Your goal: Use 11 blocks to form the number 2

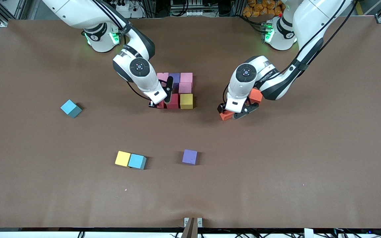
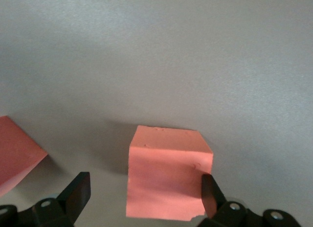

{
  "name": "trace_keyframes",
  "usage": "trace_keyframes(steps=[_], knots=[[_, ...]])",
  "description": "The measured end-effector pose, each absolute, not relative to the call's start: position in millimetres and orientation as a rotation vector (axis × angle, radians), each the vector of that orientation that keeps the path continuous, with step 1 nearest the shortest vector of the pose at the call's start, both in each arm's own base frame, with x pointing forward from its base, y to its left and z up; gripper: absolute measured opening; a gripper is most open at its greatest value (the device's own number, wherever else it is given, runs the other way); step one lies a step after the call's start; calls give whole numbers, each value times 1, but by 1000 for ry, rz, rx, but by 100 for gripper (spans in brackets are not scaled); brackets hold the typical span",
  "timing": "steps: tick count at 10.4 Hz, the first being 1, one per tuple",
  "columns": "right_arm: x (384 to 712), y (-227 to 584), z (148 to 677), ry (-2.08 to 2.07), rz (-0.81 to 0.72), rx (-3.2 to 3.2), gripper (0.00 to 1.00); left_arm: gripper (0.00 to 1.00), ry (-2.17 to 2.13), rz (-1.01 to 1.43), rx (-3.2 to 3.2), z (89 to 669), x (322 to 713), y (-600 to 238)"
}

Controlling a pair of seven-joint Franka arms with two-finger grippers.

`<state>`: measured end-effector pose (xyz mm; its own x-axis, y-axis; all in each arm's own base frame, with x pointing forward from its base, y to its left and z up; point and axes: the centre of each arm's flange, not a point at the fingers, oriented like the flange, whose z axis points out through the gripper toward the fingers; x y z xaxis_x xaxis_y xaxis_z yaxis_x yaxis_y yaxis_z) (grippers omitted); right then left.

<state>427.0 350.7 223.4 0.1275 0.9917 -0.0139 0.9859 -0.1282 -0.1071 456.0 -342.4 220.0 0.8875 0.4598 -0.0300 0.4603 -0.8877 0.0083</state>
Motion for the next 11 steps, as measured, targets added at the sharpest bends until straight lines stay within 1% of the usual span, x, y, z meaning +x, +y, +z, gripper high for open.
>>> trace_keyframes(steps=[5, 10, 11], knots=[[425, 354, 216, -2042, 126, -2283, 55, 100, 765, -13, 3010, 228, 472, -339], [420, 362, 215, -2062, 128, -2262, 55, 100, 765, -50, 2988, 220, 477, -348], [421, 362, 214, -2061, 128, -2262, 56, 100, 766, -67, 2988, 215, 477, -348]])
